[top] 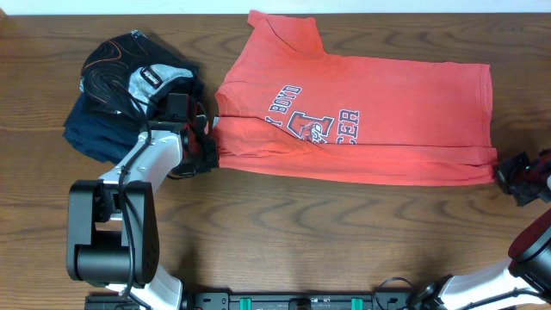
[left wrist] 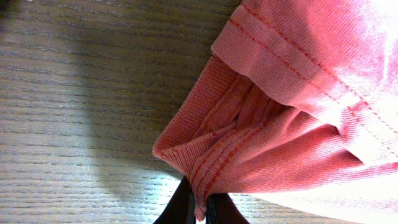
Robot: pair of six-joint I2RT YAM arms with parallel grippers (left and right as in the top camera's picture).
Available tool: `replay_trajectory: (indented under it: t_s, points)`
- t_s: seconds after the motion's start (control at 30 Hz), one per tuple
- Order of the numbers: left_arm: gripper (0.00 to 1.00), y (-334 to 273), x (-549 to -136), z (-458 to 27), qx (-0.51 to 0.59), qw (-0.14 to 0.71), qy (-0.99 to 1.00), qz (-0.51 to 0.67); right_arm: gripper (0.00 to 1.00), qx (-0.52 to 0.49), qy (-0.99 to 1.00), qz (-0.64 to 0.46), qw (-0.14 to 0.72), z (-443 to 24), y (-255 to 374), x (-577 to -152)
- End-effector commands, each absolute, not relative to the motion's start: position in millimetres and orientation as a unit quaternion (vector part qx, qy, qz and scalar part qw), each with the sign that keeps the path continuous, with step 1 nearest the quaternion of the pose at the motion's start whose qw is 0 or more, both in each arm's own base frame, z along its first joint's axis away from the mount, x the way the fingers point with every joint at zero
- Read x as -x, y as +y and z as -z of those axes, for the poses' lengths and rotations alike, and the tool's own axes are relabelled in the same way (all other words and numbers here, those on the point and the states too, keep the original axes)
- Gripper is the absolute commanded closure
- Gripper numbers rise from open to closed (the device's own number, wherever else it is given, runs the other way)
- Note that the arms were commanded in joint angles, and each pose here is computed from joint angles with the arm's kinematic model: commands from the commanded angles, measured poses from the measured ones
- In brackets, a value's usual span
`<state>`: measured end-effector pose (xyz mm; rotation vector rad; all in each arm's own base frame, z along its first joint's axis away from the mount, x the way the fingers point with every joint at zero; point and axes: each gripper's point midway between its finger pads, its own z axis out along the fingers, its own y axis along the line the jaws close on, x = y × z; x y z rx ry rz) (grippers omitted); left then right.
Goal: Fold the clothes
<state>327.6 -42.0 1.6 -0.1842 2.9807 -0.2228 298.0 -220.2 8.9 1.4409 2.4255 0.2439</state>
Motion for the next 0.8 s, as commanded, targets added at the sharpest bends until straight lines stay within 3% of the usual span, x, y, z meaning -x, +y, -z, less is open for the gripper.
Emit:
replay_trajectory:
  t_s: [0.0, 0.4, 0.77]
  points:
    - [0.94, -36.9, -336.8, -11.3, 0.063, 0.093, 0.991, 0.066, 0.99, -0.414, 0.883, -0.034, 0.218, -47.7, -241.7, -319.4]
    - [0.94, -36.6, -336.8, -11.3, 0.063, 0.093, 0.992, 0.066, 0.99, -0.336, 0.907, 0.056, 0.247, -71.6, -256.6, -330.5]
    - [0.94, -36.6, -336.8, -11.3, 0.063, 0.093, 0.992, 0.066, 0.99, -0.357, 0.895, 0.163, 0.213, -74.6, -282.1, -309.8]
